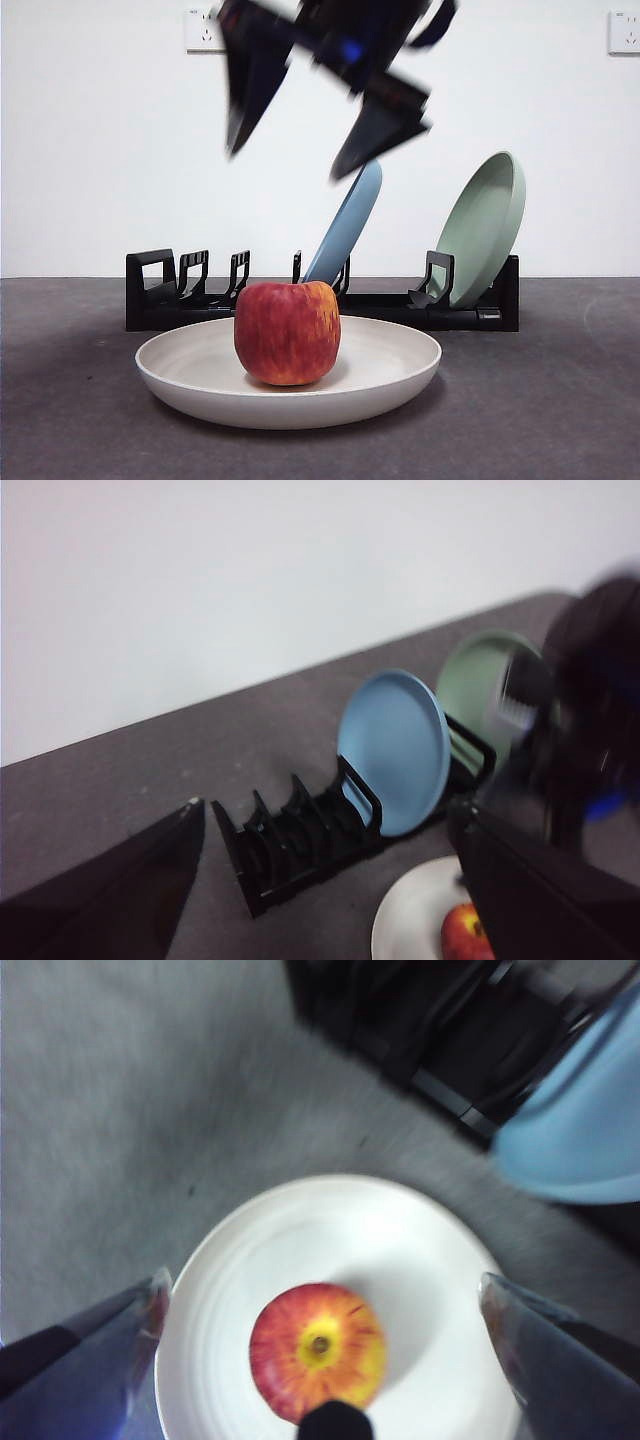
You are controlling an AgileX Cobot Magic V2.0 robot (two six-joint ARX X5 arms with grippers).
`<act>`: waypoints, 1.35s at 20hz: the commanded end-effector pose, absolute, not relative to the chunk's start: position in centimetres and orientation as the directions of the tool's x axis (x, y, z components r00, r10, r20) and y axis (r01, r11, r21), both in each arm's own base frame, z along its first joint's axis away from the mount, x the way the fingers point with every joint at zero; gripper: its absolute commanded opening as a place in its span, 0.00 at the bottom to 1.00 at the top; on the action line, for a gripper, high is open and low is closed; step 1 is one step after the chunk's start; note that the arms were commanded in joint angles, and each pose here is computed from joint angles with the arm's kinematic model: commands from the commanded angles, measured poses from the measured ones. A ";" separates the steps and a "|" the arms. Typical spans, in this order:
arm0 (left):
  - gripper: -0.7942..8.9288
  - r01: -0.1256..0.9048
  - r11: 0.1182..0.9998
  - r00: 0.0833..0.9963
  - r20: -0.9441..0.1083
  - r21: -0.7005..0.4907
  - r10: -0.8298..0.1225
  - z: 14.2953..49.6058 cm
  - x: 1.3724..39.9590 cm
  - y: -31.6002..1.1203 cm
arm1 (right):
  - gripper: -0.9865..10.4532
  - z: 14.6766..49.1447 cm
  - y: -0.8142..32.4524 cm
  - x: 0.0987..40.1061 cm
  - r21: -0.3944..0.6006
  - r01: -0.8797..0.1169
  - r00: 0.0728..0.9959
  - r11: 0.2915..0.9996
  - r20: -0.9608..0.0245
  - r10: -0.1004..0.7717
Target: Take the yellow plate from the plate rack,put the plate on the table,take the apple from the table,put the apple in the plate
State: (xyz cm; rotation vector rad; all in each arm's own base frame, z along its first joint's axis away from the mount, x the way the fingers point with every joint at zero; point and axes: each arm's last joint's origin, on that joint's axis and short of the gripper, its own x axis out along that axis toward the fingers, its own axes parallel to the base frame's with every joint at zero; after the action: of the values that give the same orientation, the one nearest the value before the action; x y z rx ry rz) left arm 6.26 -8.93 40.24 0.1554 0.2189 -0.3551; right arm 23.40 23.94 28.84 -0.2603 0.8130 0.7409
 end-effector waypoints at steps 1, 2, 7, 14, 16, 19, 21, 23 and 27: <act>0.50 0.392 0.895 0.903 -0.276 0.211 -0.330 39.6 7.2 -11.0 | 0.55 31.1 22.0 23.0 0.063 -0.665 0.505 0.744 -0.696 0.510; 0.50 0.397 0.886 0.901 -0.289 0.242 -0.325 39.3 7.6 -11.9 | 0.55 31.9 21.3 22.7 0.063 -0.657 0.522 0.751 -0.681 0.514; 0.33 0.445 0.784 0.879 -0.376 0.432 -0.292 37.4 9.8 -15.7 | 0.41 35.4 16.9 21.1 0.056 -0.604 0.593 0.795 -0.635 0.495; 0.07 0.633 0.729 0.719 -0.547 0.262 -0.429 35.8 14.1 -15.2 | 0.08 36.7 12.5 20.2 0.002 -0.544 0.631 0.839 -0.658 0.411; 0.07 0.622 0.756 0.708 -0.559 0.204 -0.431 35.8 15.6 -13.8 | 0.08 37.0 11.9 20.2 -0.003 -0.531 0.650 0.847 -0.642 0.405; 0.07 0.571 0.809 0.719 -0.562 0.142 -0.409 35.8 17.3 -11.6 | 0.08 36.7 11.3 20.0 -0.008 -0.519 0.659 0.855 -0.641 0.394; 0.07 0.550 0.827 0.729 -0.550 0.115 -0.408 35.9 18.0 -10.5 | 0.08 36.1 10.9 19.8 -0.009 -0.510 0.660 0.860 -0.646 0.384; 0.07 0.542 0.834 0.731 -0.547 0.102 -0.407 36.0 18.2 -10.0 | 0.08 35.4 10.5 19.4 -0.009 -0.501 0.672 0.865 -0.635 0.382; 0.07 0.519 0.848 0.752 -0.529 0.109 -0.392 36.2 17.4 -8.9 | 0.08 33.4 9.6 17.9 -0.007 -0.497 0.695 0.868 -0.603 0.392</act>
State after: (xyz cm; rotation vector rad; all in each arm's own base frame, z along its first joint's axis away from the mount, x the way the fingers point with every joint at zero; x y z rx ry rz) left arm 17.51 -8.97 36.38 0.2528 0.5133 -0.4999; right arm 17.94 9.65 33.84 -0.1715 0.6237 0.5022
